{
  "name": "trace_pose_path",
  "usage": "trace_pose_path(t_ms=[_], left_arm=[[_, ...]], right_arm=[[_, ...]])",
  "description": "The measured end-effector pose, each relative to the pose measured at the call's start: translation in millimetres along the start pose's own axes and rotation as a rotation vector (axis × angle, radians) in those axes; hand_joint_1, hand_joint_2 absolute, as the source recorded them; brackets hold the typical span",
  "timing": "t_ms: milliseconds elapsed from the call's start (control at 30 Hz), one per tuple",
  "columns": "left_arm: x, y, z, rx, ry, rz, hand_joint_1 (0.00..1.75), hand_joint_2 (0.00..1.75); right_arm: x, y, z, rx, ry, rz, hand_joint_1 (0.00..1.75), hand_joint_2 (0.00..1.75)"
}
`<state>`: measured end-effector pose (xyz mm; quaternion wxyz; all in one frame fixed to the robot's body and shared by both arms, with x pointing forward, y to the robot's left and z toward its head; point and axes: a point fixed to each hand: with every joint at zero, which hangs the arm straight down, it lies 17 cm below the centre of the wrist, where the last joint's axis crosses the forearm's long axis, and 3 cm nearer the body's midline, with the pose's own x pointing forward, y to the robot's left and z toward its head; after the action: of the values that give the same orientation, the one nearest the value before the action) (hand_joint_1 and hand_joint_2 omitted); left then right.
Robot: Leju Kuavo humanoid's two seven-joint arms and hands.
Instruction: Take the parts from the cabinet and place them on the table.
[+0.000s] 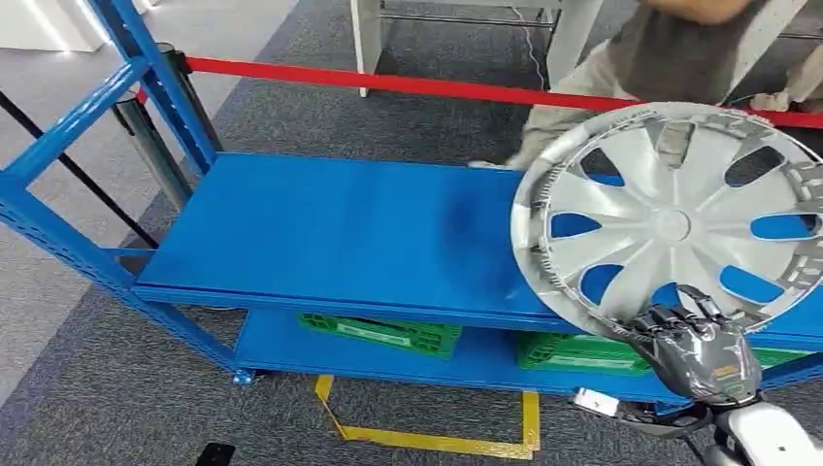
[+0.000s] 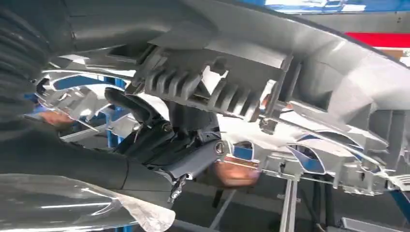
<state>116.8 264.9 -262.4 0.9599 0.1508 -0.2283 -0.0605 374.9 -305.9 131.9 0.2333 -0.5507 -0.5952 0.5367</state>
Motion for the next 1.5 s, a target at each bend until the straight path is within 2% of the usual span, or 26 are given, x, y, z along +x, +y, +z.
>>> trace_pose_path(t_ms=[533,833,1500], left_arm=[[0.3,-1.5,0.5,-0.002,-0.001,-0.001,0.00,1.75],[1.4,-3.9,1.0,-0.013,-0.006,0.001,0.00,1.75],[4.0,-6.2,1.3,-0.021,-0.017,-0.005,0.00,1.75]], right_arm=[[-0.2,-1.7,-0.3,-0.005,0.000,0.002,1.75,1.75],[0.0,-14.6,1.7,-0.061,-0.006,0.045,1.75,1.75],[18.6,-26.5,12.2,-0.090,-0.024,0.007,1.75,1.75]])
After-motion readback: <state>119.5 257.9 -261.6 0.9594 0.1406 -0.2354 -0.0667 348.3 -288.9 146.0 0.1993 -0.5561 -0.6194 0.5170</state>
